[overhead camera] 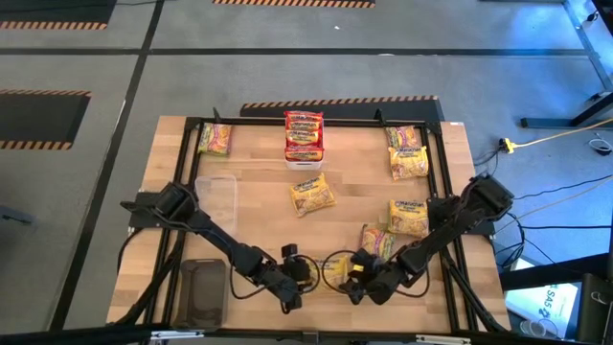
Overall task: Sort Maruchan noodles
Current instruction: Put the yellow noodle pack into the transparent bin
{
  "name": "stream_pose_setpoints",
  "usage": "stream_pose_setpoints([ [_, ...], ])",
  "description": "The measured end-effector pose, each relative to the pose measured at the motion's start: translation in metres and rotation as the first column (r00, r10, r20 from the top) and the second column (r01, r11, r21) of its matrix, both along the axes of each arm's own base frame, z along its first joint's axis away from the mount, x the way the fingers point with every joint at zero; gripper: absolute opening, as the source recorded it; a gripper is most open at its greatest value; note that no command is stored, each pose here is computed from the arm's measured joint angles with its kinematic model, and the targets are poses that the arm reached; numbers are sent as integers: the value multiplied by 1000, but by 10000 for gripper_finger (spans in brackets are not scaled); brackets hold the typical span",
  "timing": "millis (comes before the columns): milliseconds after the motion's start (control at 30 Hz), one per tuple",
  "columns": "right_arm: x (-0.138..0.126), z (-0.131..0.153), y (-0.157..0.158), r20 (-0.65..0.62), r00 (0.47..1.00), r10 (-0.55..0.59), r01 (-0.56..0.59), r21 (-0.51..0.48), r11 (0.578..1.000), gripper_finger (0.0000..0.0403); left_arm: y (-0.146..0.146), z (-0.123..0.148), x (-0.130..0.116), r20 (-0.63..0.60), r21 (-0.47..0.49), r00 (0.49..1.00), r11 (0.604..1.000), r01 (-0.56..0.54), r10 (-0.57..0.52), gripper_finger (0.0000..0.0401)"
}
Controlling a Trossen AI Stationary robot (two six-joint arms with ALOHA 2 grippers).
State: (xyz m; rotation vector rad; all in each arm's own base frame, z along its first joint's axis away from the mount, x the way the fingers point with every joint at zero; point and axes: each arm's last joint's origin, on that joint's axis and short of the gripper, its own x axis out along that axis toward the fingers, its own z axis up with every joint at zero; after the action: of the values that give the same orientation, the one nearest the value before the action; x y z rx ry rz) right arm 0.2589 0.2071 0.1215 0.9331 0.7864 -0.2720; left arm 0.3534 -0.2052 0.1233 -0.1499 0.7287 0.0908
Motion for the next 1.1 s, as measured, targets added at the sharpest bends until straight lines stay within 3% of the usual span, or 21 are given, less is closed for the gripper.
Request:
stream_pose_setpoints([
  [433, 12, 1, -1, 155, 981, -118, 120, -4, 993, 280, -4, -6, -1, -5, -5, 1000, 1000, 10, -10, 186],
  [767, 16, 6, 5, 186, 982, -17, 5, 66, 998, 280, -4, -6, -1, -2, -8, 1000, 1000, 12, -12, 186],
  [1100, 23, 7, -5, 223, 961, -162, 150, 70, 986, 280, -4, -6, -1, 1, -5, 1000, 1000, 7, -7, 186],
])
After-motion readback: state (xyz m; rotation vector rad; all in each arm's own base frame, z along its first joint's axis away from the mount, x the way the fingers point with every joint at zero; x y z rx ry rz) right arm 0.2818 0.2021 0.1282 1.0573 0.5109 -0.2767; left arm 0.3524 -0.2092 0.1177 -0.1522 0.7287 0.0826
